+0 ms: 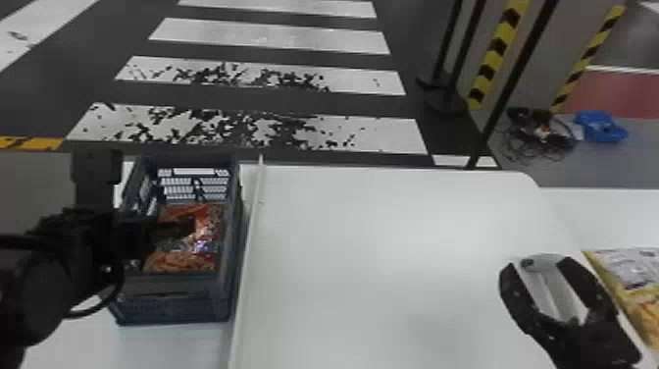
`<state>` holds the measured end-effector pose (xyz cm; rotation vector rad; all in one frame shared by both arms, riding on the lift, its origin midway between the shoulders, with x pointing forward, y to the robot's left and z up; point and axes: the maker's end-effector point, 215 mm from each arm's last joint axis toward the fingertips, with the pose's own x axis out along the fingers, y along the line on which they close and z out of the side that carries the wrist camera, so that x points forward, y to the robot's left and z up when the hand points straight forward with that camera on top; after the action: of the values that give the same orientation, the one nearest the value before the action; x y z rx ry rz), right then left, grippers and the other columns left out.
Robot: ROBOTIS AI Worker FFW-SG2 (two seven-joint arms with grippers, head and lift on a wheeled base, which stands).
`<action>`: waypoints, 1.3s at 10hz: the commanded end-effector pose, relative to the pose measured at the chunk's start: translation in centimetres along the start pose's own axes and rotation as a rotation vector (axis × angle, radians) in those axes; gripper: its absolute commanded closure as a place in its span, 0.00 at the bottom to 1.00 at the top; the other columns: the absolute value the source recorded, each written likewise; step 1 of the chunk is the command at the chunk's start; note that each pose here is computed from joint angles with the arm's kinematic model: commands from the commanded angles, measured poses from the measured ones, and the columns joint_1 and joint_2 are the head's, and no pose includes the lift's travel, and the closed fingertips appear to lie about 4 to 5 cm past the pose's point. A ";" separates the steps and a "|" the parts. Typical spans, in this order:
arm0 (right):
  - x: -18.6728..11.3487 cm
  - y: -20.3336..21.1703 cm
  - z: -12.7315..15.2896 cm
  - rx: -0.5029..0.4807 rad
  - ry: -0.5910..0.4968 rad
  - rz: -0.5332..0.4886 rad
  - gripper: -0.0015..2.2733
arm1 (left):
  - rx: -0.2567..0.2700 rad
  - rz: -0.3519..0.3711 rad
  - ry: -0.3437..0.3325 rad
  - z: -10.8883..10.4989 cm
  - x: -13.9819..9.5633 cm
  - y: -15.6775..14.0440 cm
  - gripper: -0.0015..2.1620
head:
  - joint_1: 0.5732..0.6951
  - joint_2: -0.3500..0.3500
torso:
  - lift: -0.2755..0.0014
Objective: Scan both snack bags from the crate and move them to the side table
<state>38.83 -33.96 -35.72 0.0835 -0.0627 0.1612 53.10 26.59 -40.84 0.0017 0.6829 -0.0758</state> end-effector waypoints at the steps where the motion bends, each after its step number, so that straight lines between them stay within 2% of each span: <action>1: 0.1 0.0 0.1 0.001 -0.002 0.000 0.04 | 0.013 0.008 0.022 -0.5 0.8 -0.1 0.10 | 1.00 0.37 | 0.65; 6: -0.2 -0.9 0.6 -0.005 -0.016 -0.008 0.04 | 0.032 0.008 0.053 0.1 2.8 -1.5 0.14 | 1.00 0.35 | 0.65; 10: -0.3 -1.1 0.7 -0.007 -0.026 -0.006 0.04 | 0.033 0.033 0.107 -2.1 3.8 -1.2 0.14 | 1.00 0.33 | 0.65; 13: -0.4 -1.4 1.0 -0.009 -0.044 -0.007 0.04 | 0.023 0.034 0.130 -2.5 4.7 -1.0 0.14 | 1.00 0.33 | 0.65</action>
<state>38.61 -35.43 -34.87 0.0773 -0.1041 0.1534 54.91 25.23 -45.66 0.0417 0.8092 -0.0531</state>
